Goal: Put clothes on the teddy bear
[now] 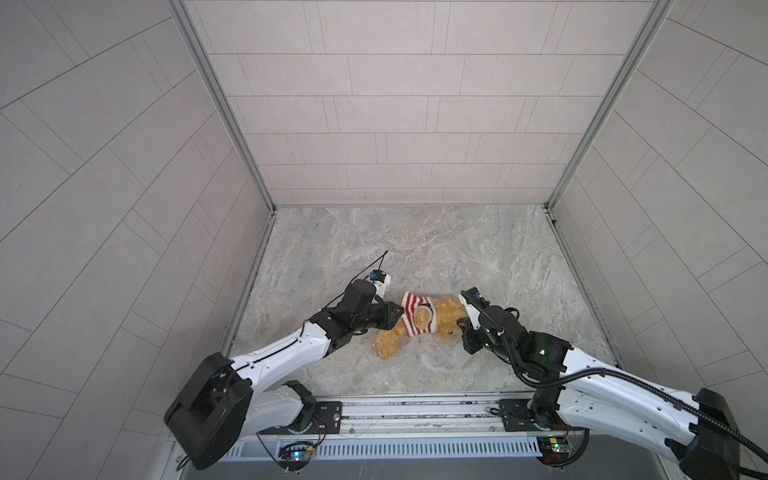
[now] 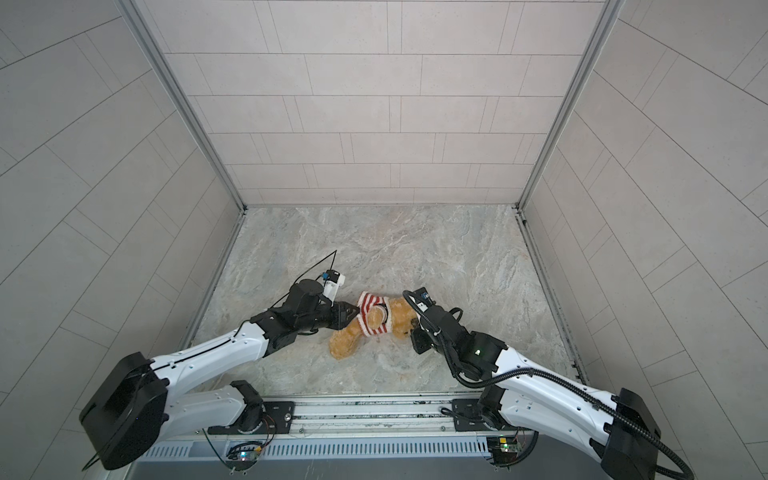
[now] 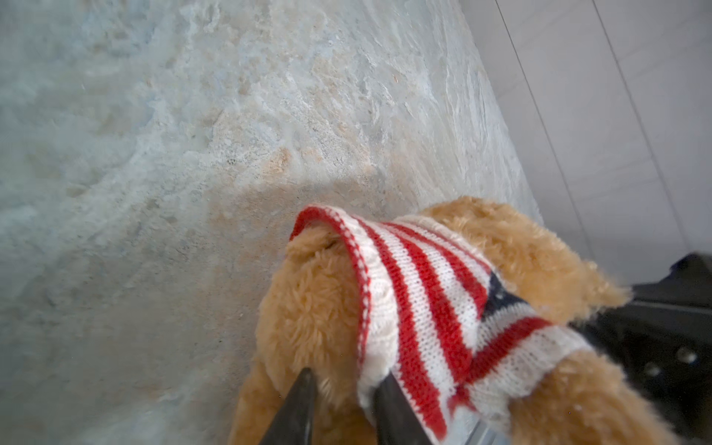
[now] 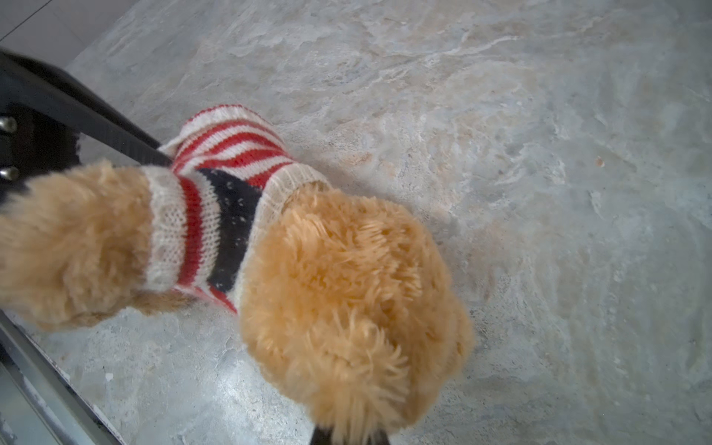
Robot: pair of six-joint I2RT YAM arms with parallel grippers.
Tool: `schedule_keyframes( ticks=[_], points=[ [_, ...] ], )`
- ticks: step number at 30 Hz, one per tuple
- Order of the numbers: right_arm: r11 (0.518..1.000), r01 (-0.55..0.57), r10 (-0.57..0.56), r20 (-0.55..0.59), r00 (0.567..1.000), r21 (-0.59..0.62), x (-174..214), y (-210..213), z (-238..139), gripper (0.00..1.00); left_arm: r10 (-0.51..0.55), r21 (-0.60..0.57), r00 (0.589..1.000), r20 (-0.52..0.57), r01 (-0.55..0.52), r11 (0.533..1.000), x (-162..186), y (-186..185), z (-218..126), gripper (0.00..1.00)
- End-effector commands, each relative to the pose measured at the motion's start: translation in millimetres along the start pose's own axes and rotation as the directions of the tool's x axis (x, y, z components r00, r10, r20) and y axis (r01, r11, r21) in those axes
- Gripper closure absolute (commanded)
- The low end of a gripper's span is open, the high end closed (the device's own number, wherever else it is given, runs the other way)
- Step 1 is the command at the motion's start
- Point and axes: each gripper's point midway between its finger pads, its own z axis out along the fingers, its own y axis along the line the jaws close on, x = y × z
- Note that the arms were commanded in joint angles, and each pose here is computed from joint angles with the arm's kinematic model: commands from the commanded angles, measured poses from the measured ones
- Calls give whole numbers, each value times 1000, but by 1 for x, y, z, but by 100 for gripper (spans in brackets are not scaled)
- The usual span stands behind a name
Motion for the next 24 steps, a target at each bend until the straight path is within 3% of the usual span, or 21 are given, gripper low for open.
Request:
schedule_keyframes(
  ticks=[1,6,9,14,20,24],
  points=[
    [997,0,5,63,998,-75,-24,17,-10,100,66,-56,997,31,-64,996,-8,2,-25,55],
    [998,-44,47,86,995,-39,-32,10,-20,100,134,-135,984,115,-119,984,-15,5,-73,38],
    [998,-62,63,102,993,-11,-40,6,-25,100,173,-98,977,121,-162,982,-17,-9,-90,30],
    [998,-66,68,123,990,-15,-54,10,-30,100,222,54,971,90,-227,972,-14,-55,-83,34],
    [997,-66,71,140,988,-36,-59,15,-33,100,237,98,970,59,-242,965,-16,-79,-62,38],
    [997,-64,69,138,988,-45,-58,17,-31,100,225,107,973,53,-230,967,-19,-84,-51,50]
  ],
)
